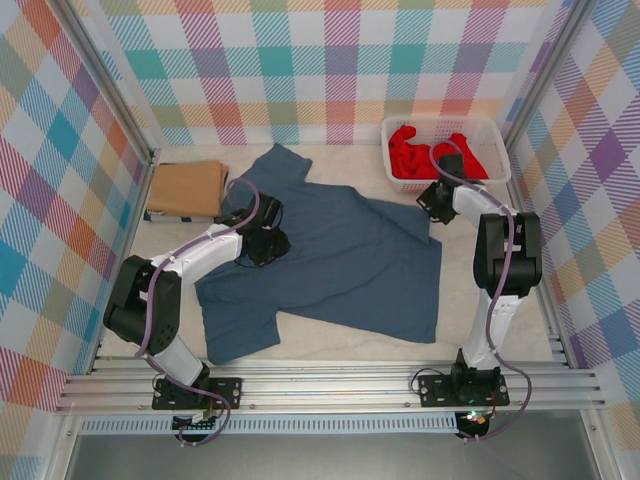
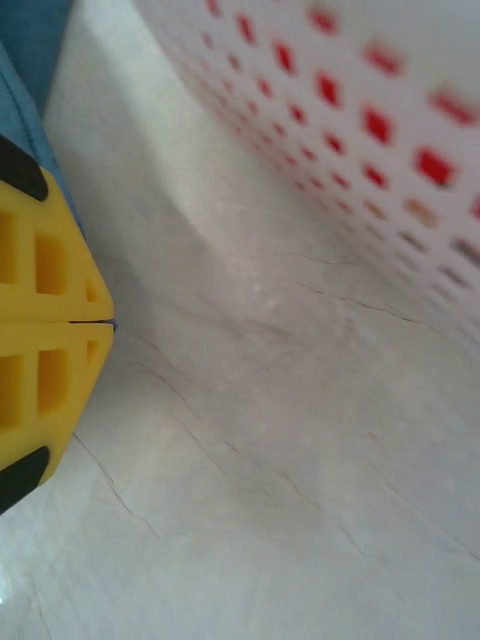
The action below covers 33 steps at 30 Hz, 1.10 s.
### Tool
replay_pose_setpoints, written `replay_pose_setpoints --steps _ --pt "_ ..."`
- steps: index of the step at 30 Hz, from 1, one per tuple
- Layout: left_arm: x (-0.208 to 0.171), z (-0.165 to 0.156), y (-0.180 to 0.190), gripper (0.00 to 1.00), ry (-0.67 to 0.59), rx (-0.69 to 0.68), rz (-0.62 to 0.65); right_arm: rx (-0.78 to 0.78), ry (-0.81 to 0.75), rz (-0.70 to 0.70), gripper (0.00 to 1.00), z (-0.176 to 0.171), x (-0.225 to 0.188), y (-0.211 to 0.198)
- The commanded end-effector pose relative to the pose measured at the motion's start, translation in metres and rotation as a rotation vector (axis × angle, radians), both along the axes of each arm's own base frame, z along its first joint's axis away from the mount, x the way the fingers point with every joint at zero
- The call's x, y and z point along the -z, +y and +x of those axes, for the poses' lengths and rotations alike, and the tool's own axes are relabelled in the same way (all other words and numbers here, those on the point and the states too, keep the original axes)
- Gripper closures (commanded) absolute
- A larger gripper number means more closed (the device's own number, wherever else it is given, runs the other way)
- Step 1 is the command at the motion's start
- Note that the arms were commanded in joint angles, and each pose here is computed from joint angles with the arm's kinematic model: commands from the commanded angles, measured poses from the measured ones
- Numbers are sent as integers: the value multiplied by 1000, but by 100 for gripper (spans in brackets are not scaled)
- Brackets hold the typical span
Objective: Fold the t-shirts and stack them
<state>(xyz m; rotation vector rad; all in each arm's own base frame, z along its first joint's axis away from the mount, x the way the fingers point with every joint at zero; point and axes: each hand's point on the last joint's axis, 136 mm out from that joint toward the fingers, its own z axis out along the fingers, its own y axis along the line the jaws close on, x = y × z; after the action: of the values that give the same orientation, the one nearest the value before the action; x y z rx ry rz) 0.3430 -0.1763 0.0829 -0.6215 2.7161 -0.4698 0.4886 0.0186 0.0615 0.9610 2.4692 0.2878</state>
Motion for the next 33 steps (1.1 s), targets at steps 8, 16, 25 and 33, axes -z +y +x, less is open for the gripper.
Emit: replay_pose_setpoints --steps 8,16,25,33 --pt "-5 -5 8 83 2 7 34 67 -17 -42 100 12 -18 -25" --pt "-9 -6 10 83 0 7 38 64 -7 -58 100 25 -14 -31" --pt "-33 -4 24 79 -27 -19 64 90 20 -115 52 22 -28 -46" --pt "-30 -43 92 65 125 -159 159 147 70 -44 49 -41 -70 -29"
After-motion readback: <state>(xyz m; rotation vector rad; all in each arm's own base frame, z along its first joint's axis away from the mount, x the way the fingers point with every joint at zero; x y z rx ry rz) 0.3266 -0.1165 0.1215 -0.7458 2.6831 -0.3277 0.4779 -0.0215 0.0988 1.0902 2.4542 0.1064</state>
